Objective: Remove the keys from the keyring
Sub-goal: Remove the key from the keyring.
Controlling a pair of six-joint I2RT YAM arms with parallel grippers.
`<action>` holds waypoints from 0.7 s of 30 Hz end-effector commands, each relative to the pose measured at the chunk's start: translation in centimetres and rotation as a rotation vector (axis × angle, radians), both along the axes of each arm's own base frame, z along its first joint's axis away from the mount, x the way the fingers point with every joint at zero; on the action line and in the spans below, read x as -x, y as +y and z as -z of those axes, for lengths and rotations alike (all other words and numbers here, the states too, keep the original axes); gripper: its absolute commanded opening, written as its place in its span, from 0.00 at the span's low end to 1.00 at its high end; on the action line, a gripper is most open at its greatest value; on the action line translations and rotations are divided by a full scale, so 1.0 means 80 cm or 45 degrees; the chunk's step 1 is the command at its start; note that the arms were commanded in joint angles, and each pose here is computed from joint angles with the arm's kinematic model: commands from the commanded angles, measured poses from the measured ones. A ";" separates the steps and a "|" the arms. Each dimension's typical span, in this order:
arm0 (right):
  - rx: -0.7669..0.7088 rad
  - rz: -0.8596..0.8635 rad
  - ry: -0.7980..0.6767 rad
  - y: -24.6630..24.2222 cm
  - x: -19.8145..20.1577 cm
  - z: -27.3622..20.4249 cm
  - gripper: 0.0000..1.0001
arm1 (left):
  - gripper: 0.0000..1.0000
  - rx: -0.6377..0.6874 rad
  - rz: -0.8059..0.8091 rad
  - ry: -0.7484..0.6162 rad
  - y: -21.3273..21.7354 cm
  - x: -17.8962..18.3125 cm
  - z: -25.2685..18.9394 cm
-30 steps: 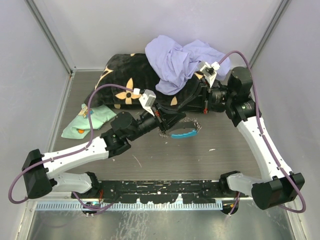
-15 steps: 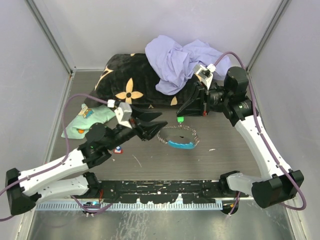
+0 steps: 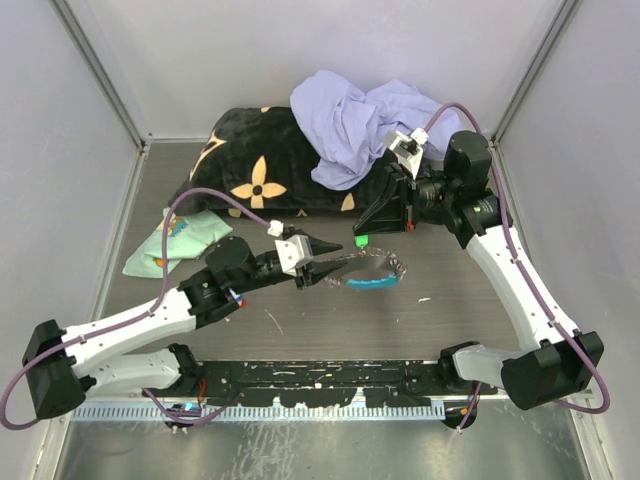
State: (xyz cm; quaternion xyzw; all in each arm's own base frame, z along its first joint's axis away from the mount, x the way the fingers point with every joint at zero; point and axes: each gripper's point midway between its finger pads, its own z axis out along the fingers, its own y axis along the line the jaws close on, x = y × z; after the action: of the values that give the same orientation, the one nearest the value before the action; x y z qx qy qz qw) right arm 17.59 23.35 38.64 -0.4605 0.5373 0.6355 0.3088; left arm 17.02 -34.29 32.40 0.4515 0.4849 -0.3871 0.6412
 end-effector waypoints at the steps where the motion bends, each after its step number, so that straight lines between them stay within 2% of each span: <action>1: -0.031 -0.074 -0.099 -0.004 0.012 -0.018 0.01 | 0.34 0.149 0.057 -0.107 -0.012 0.001 -0.052; 8: -0.029 -0.076 -0.090 -0.003 0.011 -0.015 0.01 | 0.33 0.294 0.072 -0.019 -0.012 0.003 -0.062; 21: -0.027 -0.074 -0.084 -0.003 0.010 -0.014 0.01 | 0.29 0.312 0.072 0.031 -0.016 0.001 -0.059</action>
State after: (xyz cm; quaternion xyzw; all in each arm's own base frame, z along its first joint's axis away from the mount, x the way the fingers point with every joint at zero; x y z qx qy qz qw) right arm 17.84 23.41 38.39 -0.4604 0.5373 0.6369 0.3059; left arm 17.00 -35.81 34.46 0.3974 0.4616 -0.4552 0.6495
